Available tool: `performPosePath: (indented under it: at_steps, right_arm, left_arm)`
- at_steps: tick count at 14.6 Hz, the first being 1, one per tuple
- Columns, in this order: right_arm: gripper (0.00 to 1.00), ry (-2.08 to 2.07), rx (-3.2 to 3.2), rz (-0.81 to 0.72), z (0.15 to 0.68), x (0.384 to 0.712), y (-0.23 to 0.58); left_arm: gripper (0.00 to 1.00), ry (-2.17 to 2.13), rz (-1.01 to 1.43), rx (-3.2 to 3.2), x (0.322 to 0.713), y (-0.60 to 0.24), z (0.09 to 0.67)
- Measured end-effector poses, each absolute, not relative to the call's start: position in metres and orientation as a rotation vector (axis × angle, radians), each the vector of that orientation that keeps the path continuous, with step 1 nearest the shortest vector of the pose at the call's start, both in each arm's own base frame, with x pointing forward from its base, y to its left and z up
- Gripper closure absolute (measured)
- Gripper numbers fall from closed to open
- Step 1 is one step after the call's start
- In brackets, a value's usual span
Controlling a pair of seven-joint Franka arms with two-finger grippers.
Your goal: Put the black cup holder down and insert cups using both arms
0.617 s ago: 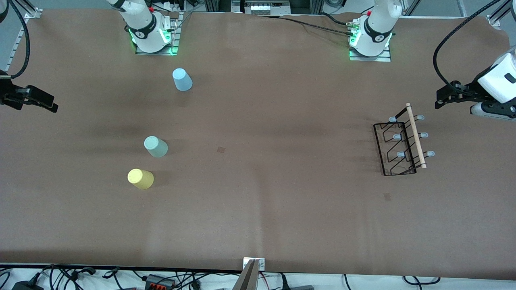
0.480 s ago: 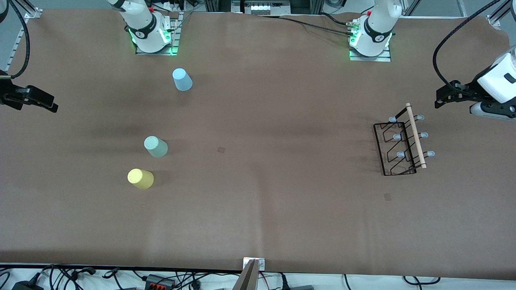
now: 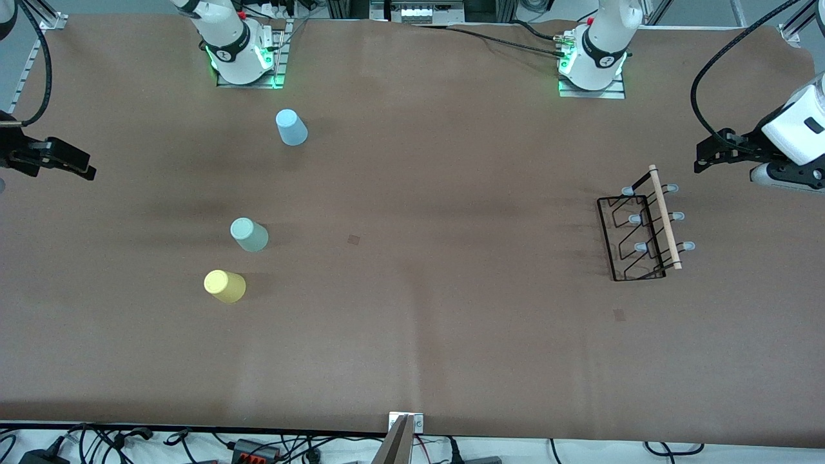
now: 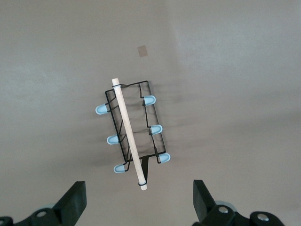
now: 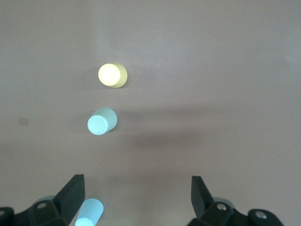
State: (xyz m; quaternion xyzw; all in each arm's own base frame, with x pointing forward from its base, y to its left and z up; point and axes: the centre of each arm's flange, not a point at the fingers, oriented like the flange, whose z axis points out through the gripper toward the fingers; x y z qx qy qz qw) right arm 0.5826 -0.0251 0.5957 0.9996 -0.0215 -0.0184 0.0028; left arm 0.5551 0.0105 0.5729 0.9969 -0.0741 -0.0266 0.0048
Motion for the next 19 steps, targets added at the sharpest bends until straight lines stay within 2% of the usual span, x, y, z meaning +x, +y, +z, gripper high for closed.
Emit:
performPosePath:
  at_steps: [6, 9, 12, 16, 17, 18, 19]
  right_arm:
    - [0.00, -0.011, 3.180, -0.193, 0.553, 0.598, 0.001]
    - [0.00, 0.059, 3.177, -0.268, 0.515, 0.604, 0.032]
    - [0.00, 0.066, 3.198, -0.196, 0.462, 0.601, 0.045]
    - [0.00, 0.020, 3.214, -0.188, 0.408, 0.583, 0.058]
    - [0.00, 0.017, 3.212, -0.178, 0.398, 0.579, 0.066]
    - [0.00, 0.017, 3.211, -0.162, 0.387, 0.575, 0.074]
    - [0.00, 0.017, 3.211, -0.136, 0.375, 0.572, 0.079]
  left_arm:
    - [0.00, -0.113, -0.297, 3.097, 0.576, 0.055, 0.499]
    - [0.00, -0.063, -0.277, 3.100, 0.593, 0.075, 0.452]
    - [0.00, -0.058, -0.237, 3.108, 0.593, 0.072, 0.408]
    - [0.02, -0.035, -0.227, 3.113, 0.583, 0.055, 0.371]
    - [0.07, -0.038, -0.221, 3.114, 0.581, 0.052, 0.363]
    - [0.07, -0.036, -0.217, 3.114, 0.577, 0.051, 0.354]
    - [0.13, -0.031, -0.219, 3.114, 0.573, 0.051, 0.345]
